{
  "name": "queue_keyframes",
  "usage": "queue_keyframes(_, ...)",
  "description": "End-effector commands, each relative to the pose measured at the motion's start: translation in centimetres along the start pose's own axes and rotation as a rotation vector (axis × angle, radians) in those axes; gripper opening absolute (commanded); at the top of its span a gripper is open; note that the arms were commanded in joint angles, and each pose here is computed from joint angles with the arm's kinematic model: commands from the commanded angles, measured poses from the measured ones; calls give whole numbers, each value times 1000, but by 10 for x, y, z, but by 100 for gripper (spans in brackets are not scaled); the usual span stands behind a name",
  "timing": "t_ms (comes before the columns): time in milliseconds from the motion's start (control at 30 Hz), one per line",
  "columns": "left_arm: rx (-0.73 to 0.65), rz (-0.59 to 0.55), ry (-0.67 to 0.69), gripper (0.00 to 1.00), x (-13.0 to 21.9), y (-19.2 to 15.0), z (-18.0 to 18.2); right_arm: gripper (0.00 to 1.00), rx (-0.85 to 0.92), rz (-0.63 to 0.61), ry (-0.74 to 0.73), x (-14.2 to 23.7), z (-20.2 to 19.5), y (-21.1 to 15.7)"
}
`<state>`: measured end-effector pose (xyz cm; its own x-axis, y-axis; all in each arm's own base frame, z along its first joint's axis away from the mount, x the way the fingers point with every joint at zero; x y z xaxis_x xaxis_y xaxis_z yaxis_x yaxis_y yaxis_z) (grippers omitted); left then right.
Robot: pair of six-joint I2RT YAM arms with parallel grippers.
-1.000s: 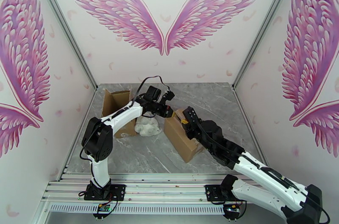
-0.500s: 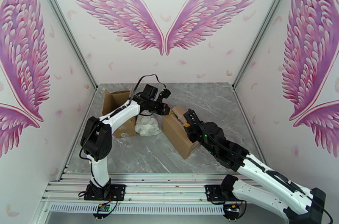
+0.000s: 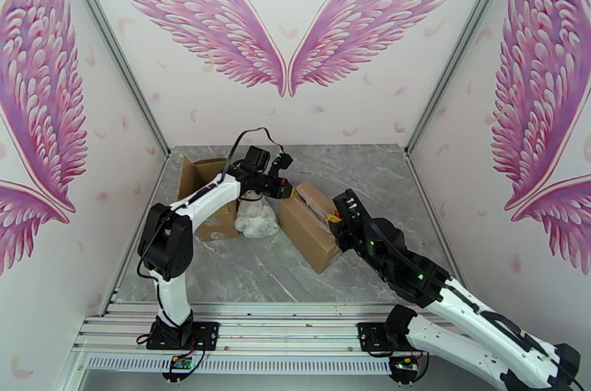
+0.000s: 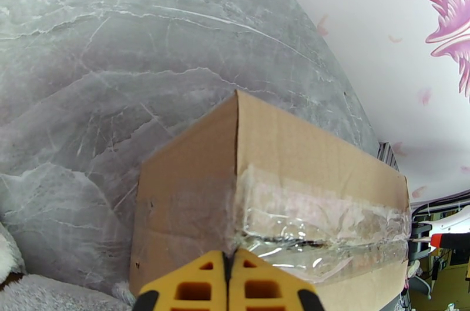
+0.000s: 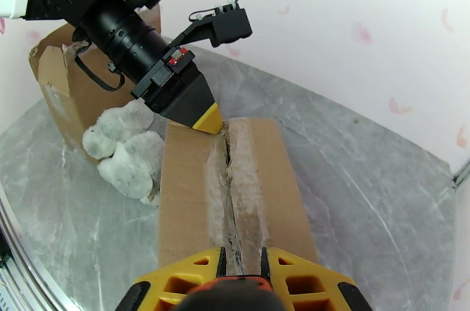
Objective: Unpack the express box
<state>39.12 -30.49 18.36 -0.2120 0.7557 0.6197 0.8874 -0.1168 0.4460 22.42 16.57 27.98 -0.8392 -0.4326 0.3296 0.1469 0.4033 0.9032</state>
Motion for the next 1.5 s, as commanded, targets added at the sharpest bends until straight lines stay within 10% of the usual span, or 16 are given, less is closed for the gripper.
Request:
queue_keyframes(0, 74, -152, 188, 0, 30, 29, 47, 1, -2, 132, 29, 6, 7, -35)
queue_keyframes(433, 116, -177, 149, 0, 36, 25, 46, 1, -38, 94, -73, 35, -17, -36)
queue_keyframes(700, 135, -166, 111, 0, 38, 11, 15, 2, -362, -73, -463, 57, -80, -12)
queue_keyframes(900, 161, -253, 99, 37, 42, 9, 7, 0, -770, -173, -608, 53, -97, -41)
queue_keyframes(1200, -446, -401, 292, 94, 74, 12, -43, 0, -977, -223, -613, 49, -101, -53)
queue_keyframes(1467, -1281, -214, 193, 99, 40, -49, -87, 0, -1077, -266, -564, 32, -95, -56)
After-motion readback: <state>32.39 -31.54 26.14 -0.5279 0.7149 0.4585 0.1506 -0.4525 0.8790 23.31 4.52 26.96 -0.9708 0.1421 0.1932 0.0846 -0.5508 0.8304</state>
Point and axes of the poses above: each hand's point on the last joint's axis, 136 mm out from that joint toward the fingers, its own x axis back along the fingers, its own z axis along the line the jaws close on, y = z × x, the point moved 2 cm from there along x, back along the fingers, and after that the axes turned 11 degrees about x, right-handed, at the moved point
